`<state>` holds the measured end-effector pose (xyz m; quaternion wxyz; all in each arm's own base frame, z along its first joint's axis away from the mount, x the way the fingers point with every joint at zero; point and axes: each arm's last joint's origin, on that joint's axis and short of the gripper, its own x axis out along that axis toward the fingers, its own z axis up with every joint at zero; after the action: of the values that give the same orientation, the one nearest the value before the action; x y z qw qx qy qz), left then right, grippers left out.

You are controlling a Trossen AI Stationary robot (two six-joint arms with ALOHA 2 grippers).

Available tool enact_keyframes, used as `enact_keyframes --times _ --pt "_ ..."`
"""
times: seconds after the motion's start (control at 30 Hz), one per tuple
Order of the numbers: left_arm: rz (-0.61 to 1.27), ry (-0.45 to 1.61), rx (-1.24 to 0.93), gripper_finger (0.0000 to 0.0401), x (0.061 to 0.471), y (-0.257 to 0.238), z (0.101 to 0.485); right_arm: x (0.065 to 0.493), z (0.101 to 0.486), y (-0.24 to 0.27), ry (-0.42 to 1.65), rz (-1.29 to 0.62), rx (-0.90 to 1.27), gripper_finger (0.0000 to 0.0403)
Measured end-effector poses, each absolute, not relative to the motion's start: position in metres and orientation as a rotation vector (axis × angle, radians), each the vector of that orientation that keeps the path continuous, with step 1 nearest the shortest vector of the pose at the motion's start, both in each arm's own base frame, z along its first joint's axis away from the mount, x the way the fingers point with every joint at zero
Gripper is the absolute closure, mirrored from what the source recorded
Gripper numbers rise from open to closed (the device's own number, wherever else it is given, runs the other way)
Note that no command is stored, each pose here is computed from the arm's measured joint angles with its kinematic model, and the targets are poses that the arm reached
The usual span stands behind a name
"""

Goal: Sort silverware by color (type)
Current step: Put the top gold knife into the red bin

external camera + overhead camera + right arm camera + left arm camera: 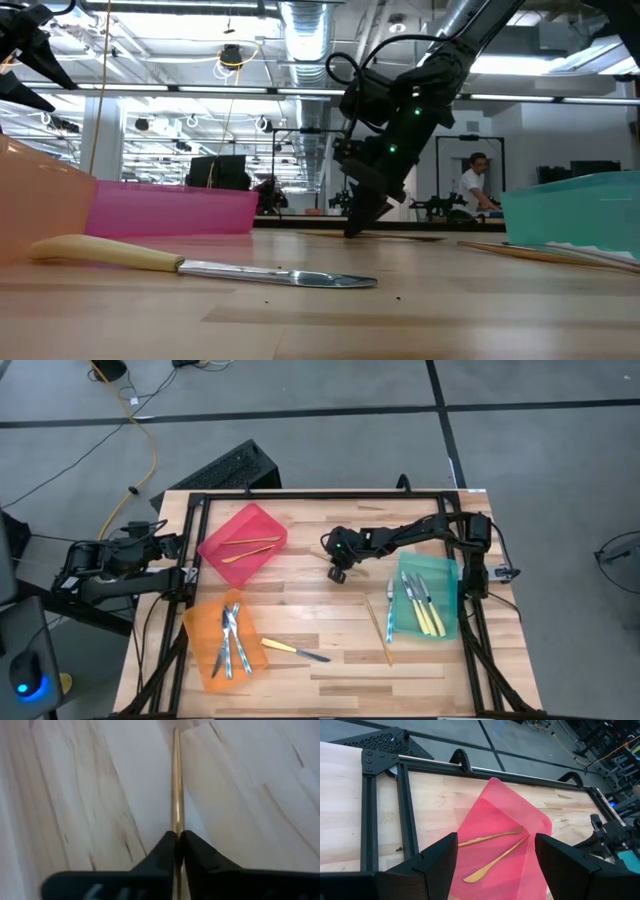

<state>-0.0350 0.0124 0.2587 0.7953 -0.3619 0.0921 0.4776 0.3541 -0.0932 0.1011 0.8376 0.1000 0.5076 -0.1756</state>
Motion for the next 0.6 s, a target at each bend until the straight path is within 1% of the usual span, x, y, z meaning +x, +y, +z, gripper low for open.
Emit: enact_keyframes --times 0.07,0.23,0.47,0.6 --pt "1.022 0.201 -0.780 0.0154 -0.035 0.012 0.259 0.354 0.101 -0.093 1.066 -0.386 0.236 0.0388" --pt "1.017 0.203 -0.783 0.0154 -0.035 0.012 0.259 0.355 0.103 -0.093 1.043 -0.425 0.298 0.0388" --pt "1.017 0.203 -0.784 0.0154 -0.035 0.012 0.259 0.359 0.111 -0.083 0.981 -0.445 0.261 0.0389" --pt "1.021 0.200 -0.782 0.0154 -0.035 0.012 0.259 0.359 0.123 -0.084 0.934 -0.454 0.272 0.0395"
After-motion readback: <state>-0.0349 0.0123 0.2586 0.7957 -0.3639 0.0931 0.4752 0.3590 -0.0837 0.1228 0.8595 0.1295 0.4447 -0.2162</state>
